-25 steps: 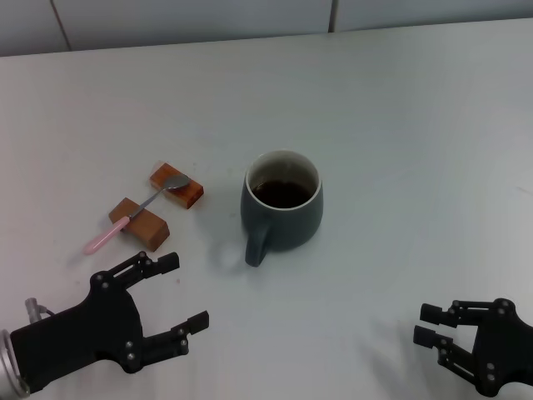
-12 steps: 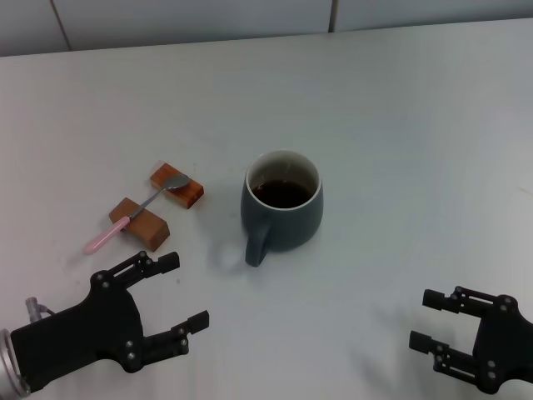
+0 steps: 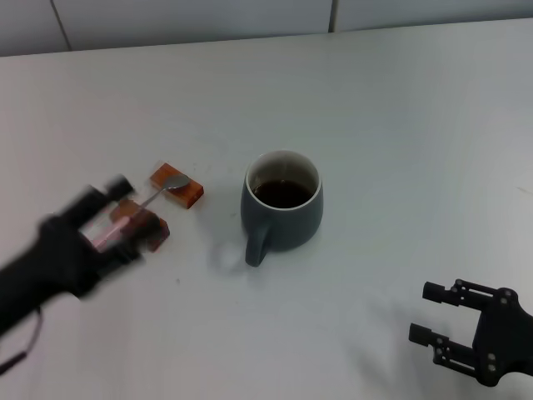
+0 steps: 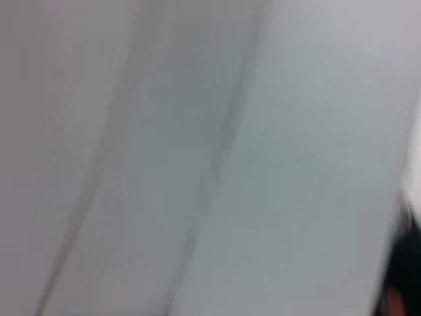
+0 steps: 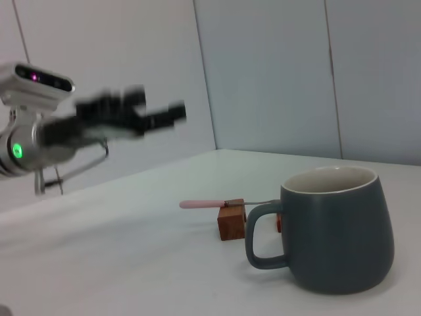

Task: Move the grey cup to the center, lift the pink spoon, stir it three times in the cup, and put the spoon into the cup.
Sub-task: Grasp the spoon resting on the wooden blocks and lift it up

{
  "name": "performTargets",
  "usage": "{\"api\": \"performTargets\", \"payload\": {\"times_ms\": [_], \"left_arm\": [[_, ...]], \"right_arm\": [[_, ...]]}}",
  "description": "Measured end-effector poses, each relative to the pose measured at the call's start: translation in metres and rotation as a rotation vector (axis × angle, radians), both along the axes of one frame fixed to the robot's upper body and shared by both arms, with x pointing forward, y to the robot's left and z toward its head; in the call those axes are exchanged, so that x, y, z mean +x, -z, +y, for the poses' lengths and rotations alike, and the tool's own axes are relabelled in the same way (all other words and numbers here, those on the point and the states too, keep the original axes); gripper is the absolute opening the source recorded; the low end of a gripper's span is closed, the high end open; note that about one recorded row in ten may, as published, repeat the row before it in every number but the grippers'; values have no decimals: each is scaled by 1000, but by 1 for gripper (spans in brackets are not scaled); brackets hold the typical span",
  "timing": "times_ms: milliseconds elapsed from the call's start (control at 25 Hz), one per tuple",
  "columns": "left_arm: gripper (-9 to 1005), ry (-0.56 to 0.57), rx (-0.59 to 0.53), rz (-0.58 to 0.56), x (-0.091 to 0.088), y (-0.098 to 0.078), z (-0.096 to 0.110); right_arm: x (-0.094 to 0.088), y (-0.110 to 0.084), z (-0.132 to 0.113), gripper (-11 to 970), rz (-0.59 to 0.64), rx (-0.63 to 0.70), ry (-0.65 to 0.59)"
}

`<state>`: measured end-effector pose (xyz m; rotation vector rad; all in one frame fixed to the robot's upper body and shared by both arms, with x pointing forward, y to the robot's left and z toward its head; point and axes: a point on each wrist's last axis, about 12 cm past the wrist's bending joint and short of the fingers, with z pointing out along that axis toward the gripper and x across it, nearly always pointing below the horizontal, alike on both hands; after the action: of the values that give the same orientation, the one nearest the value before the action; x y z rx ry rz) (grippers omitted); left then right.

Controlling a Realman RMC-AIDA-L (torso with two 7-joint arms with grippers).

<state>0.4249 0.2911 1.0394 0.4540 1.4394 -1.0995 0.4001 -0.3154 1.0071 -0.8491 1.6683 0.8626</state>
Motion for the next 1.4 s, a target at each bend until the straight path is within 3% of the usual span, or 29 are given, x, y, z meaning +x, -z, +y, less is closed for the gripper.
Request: {"api": "performTargets", "payload": {"times_ms": [80,160,200,280,320,400,440,480,600,640,680,800,920,1400], "left_arm": [[798,-63,-173,78,2,-10,13],[796,-76,-214,107,3,-12,16],[796,-125,-318,186,4,-15,29],[794,-125,-318,186,4,-15,29],[793,-172,-418,288,5,-16,43],[792,-217,-505,457,6,-12,61],[791,-217,-505,457,6,-12,61],[790,-234,-550,578,5,-9,71],[788,-245,-573,717,3,-8,82],[787,-245,-573,717,3,-8,82],[786,-236,-576,800,4,-11,88],[784,-218,-557,858,6,-13,89],[782,-196,-561,987,3,-7,85],[772,-248,-581,1174,-14,17,77]], "right_arm": [[1,0,0,607,-2,-3,-1],[2,-1,-1,607,-4,-4,-2],[3,-1,-1,607,-7,-7,-1],[4,-2,-2,607,-9,-9,-2],[5,-2,-2,607,-12,-12,-2],[8,-4,-3,607,-16,-17,-4],[8,-4,-3,607,-16,-17,-4],[9,-4,-4,607,-17,-18,-5],[13,-6,-4,607,-25,-25,-9],[13,-6,-4,607,-25,-25,-9],[14,-7,-4,607,-27,-26,-11],[18,-8,-3,607,-33,-27,-16],[19,-8,-2,607,-36,-27,-19],[23,-11,-5,606,-43,-35,-19]]}}
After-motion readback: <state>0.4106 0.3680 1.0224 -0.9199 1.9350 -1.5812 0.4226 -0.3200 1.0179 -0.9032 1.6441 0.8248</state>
